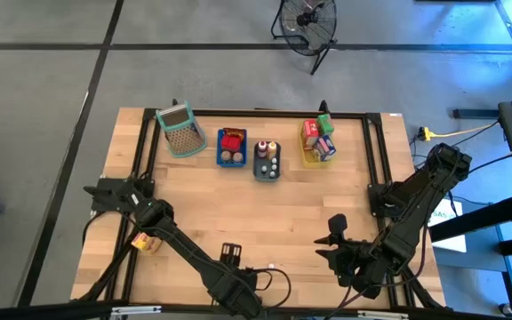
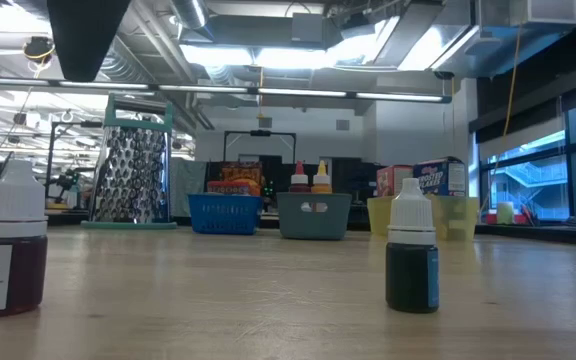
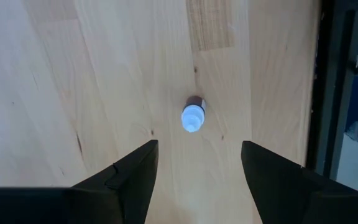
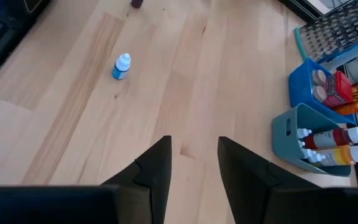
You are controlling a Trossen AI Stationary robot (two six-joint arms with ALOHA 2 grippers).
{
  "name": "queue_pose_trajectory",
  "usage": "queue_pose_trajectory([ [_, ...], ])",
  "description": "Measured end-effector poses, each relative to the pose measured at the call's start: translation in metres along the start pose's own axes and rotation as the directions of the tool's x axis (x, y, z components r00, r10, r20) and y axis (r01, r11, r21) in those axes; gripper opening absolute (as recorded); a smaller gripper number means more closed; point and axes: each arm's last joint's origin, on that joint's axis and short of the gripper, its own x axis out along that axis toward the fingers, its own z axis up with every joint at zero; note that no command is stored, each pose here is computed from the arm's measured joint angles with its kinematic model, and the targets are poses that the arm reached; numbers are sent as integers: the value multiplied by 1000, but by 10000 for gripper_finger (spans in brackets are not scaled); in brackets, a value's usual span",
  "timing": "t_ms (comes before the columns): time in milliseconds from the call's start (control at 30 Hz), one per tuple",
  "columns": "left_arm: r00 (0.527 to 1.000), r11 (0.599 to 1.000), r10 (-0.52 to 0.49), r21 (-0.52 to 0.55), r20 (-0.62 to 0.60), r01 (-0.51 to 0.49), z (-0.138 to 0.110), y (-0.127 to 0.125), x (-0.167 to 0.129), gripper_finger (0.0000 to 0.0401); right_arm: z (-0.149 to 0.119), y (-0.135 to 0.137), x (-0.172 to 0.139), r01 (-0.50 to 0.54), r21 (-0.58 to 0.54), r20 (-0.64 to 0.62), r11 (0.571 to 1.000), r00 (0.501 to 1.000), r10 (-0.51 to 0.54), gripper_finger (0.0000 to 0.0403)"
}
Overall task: Pick & Place Kitchen Items
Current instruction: Put the small black food coloring bottle into the dark green bin
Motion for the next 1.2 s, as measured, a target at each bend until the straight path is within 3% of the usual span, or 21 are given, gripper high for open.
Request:
queue_pose_trajectory([
  [467,1000,1000,6,3,15,-6,1,-1,0,226,0,0,0,-2,1,4,1000,1000,2,133],
  [1067,999,988,41,148,1,-40,-5,-3,-1,226,0,0,0,-1,-1,3,1000,1000,1,133],
  [1200,999,990,27,138,29,-31,-8,1,-15,226,0,0,0,-1,-2,3,1000,1000,1,133],
])
